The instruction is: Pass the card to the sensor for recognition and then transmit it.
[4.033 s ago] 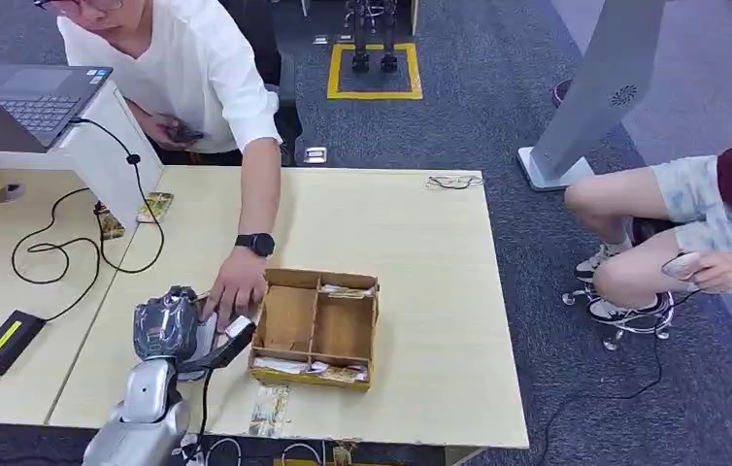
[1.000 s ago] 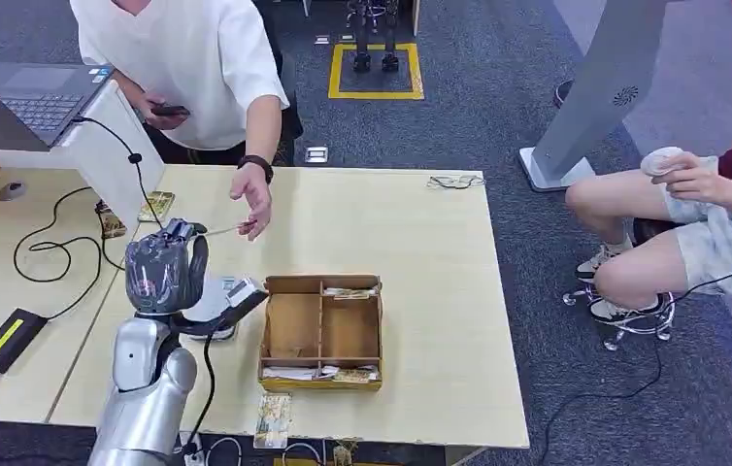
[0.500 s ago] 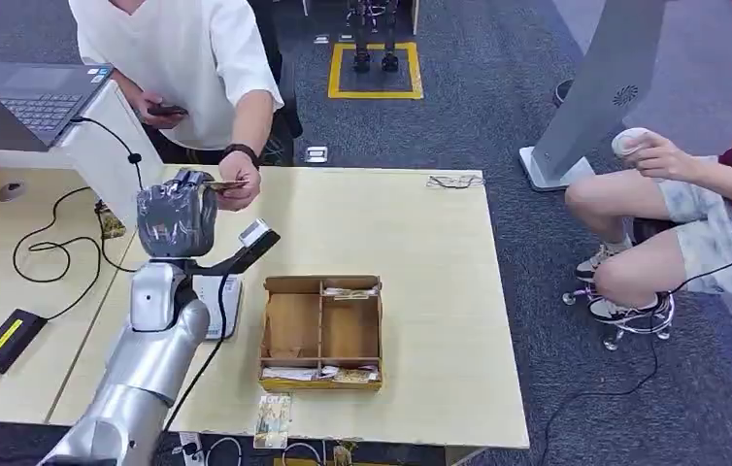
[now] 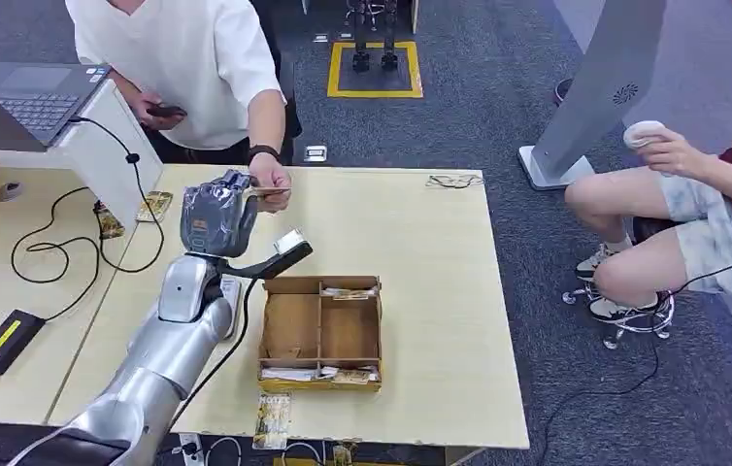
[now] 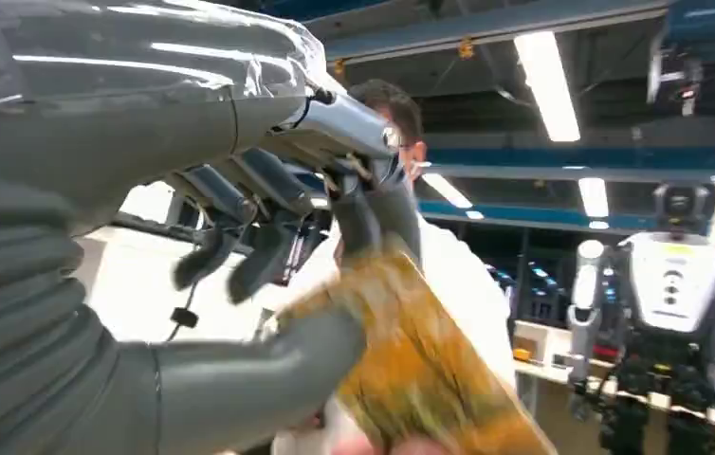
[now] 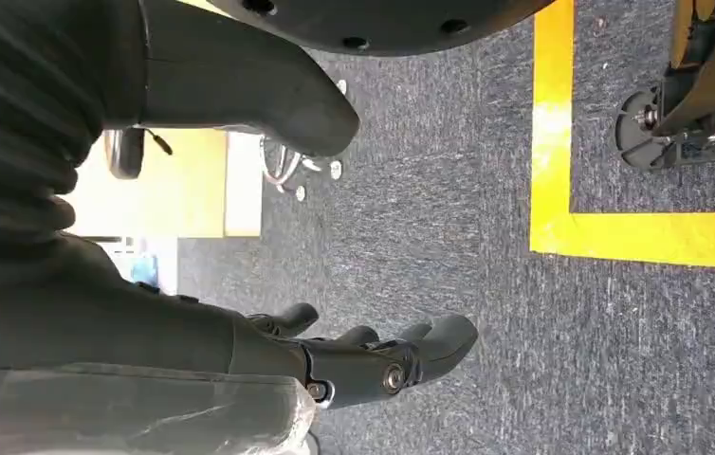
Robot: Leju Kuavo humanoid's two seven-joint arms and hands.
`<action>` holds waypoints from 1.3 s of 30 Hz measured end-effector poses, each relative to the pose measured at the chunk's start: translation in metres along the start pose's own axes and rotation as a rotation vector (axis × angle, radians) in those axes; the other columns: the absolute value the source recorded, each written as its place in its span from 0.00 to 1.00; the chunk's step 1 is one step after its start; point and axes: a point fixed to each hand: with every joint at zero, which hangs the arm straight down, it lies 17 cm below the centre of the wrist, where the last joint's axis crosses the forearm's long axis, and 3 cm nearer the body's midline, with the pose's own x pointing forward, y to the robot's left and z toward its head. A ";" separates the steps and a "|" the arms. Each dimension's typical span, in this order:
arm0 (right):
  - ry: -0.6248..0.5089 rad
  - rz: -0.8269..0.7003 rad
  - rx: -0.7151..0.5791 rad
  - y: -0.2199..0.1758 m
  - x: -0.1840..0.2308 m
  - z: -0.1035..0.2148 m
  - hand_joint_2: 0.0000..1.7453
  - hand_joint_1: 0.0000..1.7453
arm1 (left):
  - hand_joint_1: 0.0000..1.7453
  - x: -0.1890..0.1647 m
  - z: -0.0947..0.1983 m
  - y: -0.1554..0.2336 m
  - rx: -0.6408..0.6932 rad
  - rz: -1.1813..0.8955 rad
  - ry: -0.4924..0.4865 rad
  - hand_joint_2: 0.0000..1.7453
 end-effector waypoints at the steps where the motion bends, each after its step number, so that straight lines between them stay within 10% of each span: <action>1: 0.000 -0.002 0.000 0.000 0.000 0.000 1.00 0.00 | 0.00 0.002 0.000 -0.001 -0.001 0.002 -0.003 1.00; 28: 0.009 -0.027 0.000 0.000 -0.001 0.000 1.00 0.00 | 0.00 0.024 0.025 0.016 0.056 0.205 -0.068 1.00; 39: 0.031 -0.090 0.001 0.000 -0.008 -0.001 1.00 0.00 | 0.00 0.011 0.092 0.035 0.089 0.477 -0.062 1.00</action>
